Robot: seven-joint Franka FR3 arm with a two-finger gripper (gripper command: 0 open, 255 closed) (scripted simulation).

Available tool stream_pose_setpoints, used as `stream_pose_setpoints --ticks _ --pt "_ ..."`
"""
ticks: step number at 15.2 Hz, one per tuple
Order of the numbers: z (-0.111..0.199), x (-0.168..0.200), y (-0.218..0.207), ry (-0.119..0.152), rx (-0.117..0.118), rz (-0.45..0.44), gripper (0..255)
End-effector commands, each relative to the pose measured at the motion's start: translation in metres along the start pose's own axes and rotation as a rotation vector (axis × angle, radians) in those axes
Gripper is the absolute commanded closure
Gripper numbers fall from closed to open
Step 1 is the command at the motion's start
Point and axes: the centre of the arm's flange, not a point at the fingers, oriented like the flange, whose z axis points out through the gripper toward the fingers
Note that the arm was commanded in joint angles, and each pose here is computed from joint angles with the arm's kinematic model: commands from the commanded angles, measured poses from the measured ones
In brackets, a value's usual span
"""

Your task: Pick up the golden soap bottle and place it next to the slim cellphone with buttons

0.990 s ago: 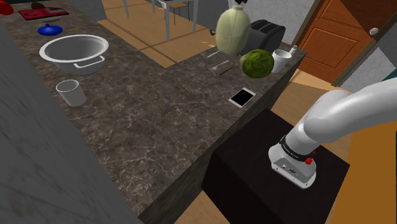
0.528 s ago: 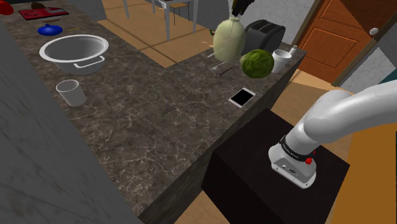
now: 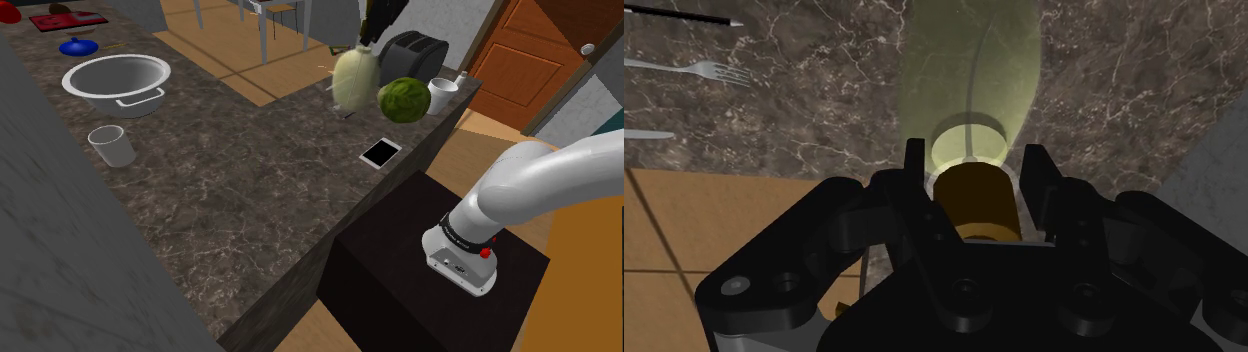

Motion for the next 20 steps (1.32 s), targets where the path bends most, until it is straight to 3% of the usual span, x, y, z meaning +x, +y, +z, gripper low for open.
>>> stream_pose_setpoints --ticks 1,20 --pt "0.01 -0.004 0.001 0.001 0.0 0.0 255" --pt "0.105 -0.035 0.01 0.001 0.0 0.0 255"
